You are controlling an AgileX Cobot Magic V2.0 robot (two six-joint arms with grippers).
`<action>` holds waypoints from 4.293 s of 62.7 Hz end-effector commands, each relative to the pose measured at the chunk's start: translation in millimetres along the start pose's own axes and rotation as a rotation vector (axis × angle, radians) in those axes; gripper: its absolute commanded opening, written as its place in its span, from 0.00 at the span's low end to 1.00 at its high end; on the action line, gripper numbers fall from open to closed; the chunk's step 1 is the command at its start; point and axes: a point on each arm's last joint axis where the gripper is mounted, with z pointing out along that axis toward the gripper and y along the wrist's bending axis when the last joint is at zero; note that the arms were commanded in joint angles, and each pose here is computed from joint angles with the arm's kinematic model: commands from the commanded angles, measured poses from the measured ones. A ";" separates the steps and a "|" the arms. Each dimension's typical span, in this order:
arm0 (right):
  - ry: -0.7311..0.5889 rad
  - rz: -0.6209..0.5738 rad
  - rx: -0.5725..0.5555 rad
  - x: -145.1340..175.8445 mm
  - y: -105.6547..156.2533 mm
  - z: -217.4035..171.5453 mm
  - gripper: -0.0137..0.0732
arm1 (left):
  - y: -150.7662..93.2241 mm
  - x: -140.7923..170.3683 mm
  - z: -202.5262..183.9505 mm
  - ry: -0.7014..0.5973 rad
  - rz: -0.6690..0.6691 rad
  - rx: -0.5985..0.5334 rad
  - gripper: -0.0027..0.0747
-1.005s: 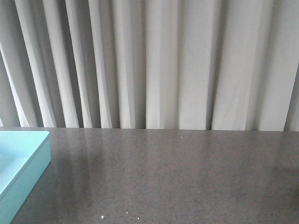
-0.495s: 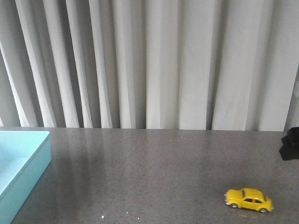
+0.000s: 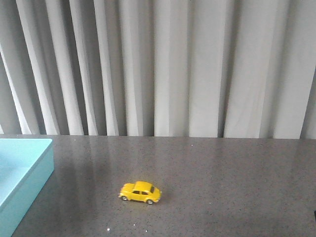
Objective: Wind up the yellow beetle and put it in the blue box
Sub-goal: 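Withdraw the right gripper while the car rolls toward the blue box, then lower the left gripper down to the yellow car beside the box, then close the left gripper around the yellow car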
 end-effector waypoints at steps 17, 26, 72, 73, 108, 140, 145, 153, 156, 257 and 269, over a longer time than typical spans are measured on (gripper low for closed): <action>-0.082 0.004 0.017 17.5 -0.1 -4.1 0.76 | 0.0 -15.7 -3.9 -0.093 -0.006 0.000 0.66; -0.080 0.006 0.013 17.6 0.2 -3.7 0.76 | 0.0 -15.8 -3.9 -0.094 -0.006 0.000 0.66; -0.079 0.006 0.013 17.6 0.2 -3.7 0.76 | 0.1 -43.4 17.0 -0.055 0.231 -0.007 0.66; -0.079 0.006 0.013 17.6 0.2 -3.7 0.76 | 0.1 -45.8 19.5 -0.051 0.248 -0.007 0.66; -0.077 0.006 0.013 17.9 0.2 -3.7 0.76 | -6.5 -126.9 166.2 0.280 0.759 0.191 0.66; -0.076 0.006 0.013 17.9 0.2 -3.7 0.76 | -13.0 -147.1 263.2 0.414 0.932 0.387 0.66; -0.076 0.006 0.013 17.9 0.2 -3.7 0.76 | -13.2 -143.8 277.6 0.435 0.957 0.411 0.66; -0.076 0.006 0.013 17.9 0.2 -3.7 0.76 | -11.5 -140.8 297.1 0.449 0.981 0.403 0.66; -0.076 0.006 0.013 17.9 0.2 -3.7 0.76 | -10.5 -137.8 304.5 0.461 0.992 0.400 0.66; -0.075 0.006 0.013 18.0 0.2 -3.7 0.76 | -6.0 -97.5 376.2 0.562 1.048 0.432 0.59; -0.075 0.006 0.013 18.0 0.2 -3.7 0.76 | -6.2 -97.8 376.5 0.557 1.047 0.430 0.46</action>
